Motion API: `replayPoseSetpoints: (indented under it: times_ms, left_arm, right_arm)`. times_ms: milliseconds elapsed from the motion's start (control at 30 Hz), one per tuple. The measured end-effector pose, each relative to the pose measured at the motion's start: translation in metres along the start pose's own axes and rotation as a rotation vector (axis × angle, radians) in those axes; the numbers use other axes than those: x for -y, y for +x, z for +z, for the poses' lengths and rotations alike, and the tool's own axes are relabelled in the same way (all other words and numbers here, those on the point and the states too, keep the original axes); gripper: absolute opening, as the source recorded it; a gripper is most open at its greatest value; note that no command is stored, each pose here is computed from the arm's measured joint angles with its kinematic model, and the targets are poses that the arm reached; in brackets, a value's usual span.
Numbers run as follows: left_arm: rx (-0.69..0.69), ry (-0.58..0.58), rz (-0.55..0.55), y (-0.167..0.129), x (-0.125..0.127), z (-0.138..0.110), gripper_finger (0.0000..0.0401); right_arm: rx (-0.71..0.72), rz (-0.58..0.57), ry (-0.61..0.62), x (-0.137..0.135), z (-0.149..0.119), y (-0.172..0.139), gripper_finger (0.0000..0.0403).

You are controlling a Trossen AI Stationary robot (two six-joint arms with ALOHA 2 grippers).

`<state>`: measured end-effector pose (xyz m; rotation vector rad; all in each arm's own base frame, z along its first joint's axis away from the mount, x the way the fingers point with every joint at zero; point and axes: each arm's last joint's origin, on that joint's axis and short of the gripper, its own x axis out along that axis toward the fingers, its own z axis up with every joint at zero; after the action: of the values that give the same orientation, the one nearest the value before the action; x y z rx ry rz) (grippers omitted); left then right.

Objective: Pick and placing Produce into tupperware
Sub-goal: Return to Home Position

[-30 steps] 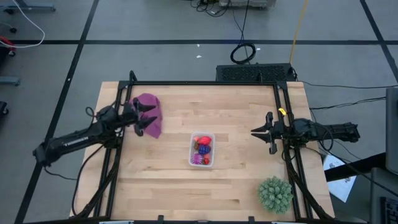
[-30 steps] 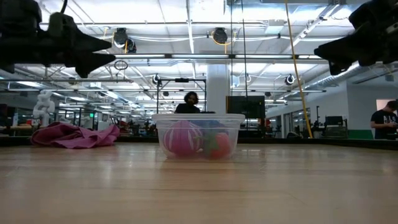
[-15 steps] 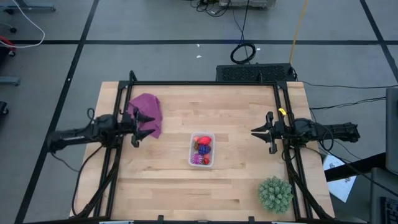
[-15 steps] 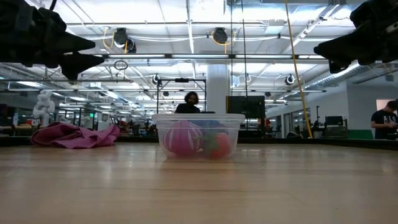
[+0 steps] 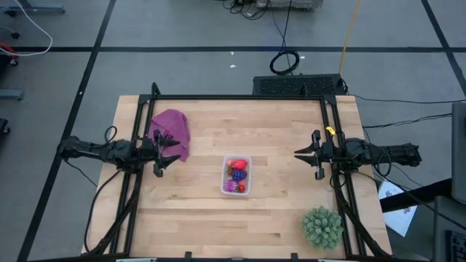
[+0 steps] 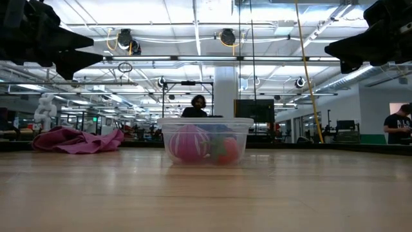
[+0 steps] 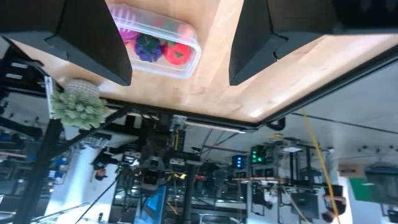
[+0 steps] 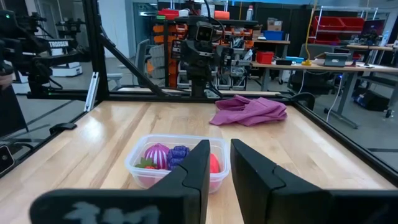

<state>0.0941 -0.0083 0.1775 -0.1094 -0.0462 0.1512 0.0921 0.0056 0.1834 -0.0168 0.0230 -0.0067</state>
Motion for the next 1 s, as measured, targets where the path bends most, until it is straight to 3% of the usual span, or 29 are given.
replayPoseSetpoints:
  times_ms: [233,467,1000]
  left_arm:
    - [0.02,-0.02,-0.029,-0.0007,0.0027,0.0021,0.0273]
    - [0.005,-0.046,-0.058,-0.0004,0.0036,0.001,0.0273]
    - [0.005,-0.047,-0.057,-0.0003,0.0035,0.0009,0.0273]
  right_arm:
    - [0.0,0.0,-0.039,0.0,0.0,0.0,0.0057]
    - [-0.001,-0.001,0.055,0.0,-0.0001,0.0,0.0057]
    - [-0.002,-0.001,0.055,0.0,-0.0002,0.0,0.0057]
